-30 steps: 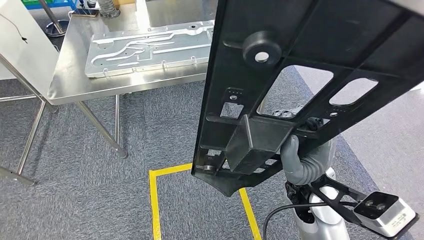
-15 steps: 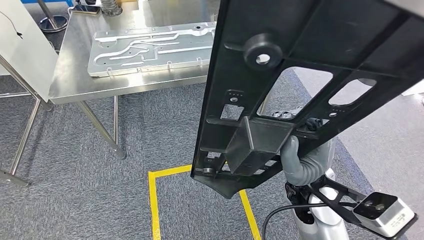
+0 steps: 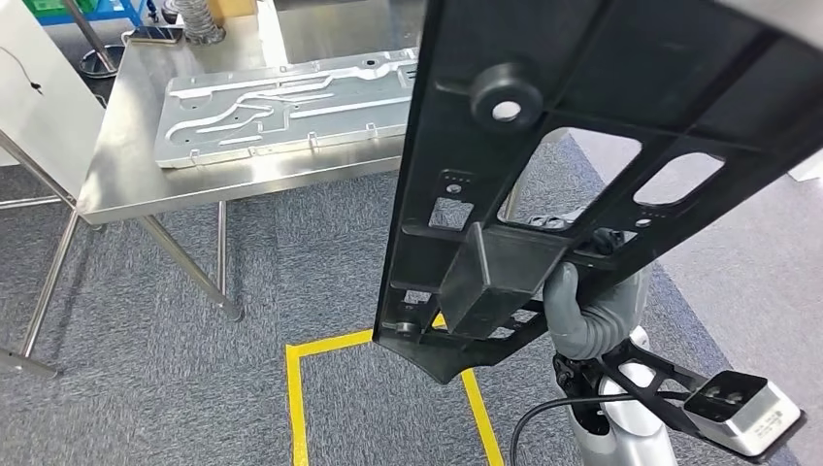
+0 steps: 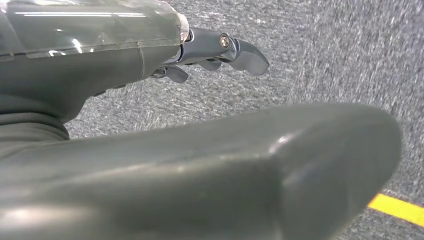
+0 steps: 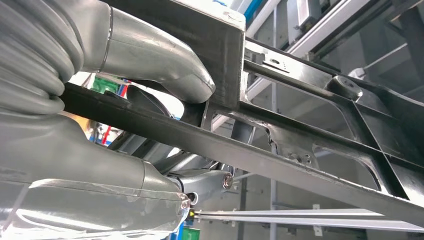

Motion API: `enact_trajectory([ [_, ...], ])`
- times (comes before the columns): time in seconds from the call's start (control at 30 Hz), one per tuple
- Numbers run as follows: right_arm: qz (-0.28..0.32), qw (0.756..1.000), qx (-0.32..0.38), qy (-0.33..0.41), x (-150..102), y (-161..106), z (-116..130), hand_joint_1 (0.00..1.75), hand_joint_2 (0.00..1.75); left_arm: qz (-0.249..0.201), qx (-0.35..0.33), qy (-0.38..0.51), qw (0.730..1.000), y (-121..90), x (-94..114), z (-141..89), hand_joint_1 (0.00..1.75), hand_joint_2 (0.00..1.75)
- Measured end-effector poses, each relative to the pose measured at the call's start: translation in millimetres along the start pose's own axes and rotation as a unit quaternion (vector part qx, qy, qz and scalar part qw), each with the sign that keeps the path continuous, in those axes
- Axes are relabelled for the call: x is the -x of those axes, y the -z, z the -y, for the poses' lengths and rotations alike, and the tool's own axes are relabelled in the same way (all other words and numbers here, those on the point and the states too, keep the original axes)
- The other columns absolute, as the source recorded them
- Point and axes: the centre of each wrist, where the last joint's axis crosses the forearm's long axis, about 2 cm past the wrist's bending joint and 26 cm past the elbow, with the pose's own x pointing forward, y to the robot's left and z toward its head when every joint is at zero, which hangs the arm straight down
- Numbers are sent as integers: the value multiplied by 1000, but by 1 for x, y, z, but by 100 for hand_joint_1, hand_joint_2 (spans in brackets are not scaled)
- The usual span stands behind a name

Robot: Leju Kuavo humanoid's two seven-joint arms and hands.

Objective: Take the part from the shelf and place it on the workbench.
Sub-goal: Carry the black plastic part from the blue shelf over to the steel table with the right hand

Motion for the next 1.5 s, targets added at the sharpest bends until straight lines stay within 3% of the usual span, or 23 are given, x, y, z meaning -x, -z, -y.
enact_trajectory([
  [1.5, -26, 999, 2, -37, 0, -6, 5, 175, 175, 2, 4, 1, 1000, 0, 0, 0, 0, 0],
])
